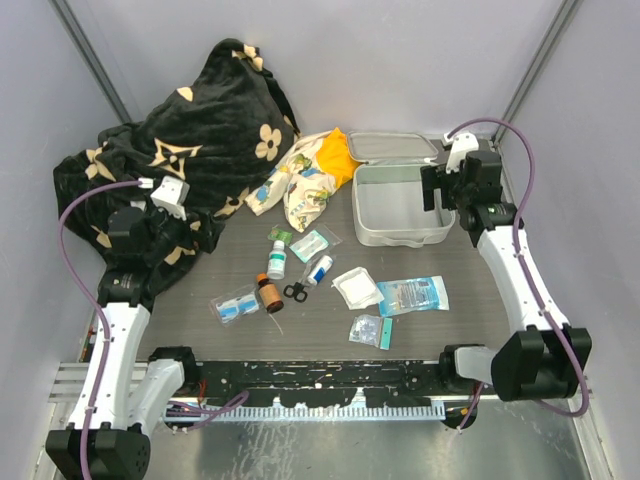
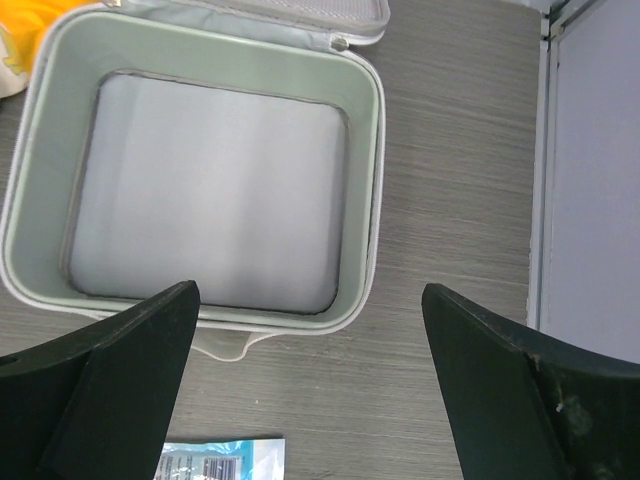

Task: Organize the medicine kit
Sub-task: Move the medicine box to the center of the board.

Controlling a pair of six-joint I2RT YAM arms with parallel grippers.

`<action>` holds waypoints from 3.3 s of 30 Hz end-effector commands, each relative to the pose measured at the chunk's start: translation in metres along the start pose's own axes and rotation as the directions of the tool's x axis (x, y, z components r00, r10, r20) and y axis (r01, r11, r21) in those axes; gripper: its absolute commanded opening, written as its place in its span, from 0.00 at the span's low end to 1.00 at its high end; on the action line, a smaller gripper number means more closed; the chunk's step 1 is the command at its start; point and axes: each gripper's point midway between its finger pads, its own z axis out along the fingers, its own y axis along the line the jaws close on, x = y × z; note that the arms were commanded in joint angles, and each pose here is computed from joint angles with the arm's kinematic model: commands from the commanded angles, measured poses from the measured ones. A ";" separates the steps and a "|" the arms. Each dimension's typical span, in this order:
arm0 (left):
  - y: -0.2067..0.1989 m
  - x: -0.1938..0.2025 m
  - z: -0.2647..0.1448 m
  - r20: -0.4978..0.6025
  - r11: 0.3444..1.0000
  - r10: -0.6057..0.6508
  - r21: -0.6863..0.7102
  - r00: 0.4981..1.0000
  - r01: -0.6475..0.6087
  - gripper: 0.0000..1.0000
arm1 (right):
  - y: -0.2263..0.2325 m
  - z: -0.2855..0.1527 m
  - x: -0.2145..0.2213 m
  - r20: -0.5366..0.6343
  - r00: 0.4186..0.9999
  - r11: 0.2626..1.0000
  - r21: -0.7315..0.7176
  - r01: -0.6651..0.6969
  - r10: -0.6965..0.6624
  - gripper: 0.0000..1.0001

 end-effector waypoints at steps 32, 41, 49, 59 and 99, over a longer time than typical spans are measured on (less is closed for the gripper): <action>-0.028 0.002 0.007 0.031 0.986 0.043 0.157 0.999 -0.048 0.98 | -0.047 0.154 0.084 -0.322 0.934 0.986 0.001 -0.165 0.157 0.37; -0.030 0.004 0.008 0.027 0.984 0.047 0.170 0.998 -0.051 0.98 | -0.026 0.114 0.120 -0.368 0.900 0.969 0.014 -0.247 0.234 0.24; -0.031 0.008 0.010 0.017 0.982 0.047 0.181 0.999 -0.050 0.98 | 0.004 0.064 0.152 -0.408 0.866 0.946 -0.013 -0.323 0.290 0.24; -0.029 0.016 0.015 -0.013 0.982 0.042 0.186 0.999 -0.039 0.98 | 0.014 0.026 0.142 -0.366 0.905 0.959 -0.097 -0.267 0.215 0.67; -0.035 0.036 0.025 -0.075 0.967 0.011 0.254 0.997 0.009 0.98 | -0.012 0.114 0.105 -0.378 0.770 0.787 -0.149 -0.598 0.514 0.73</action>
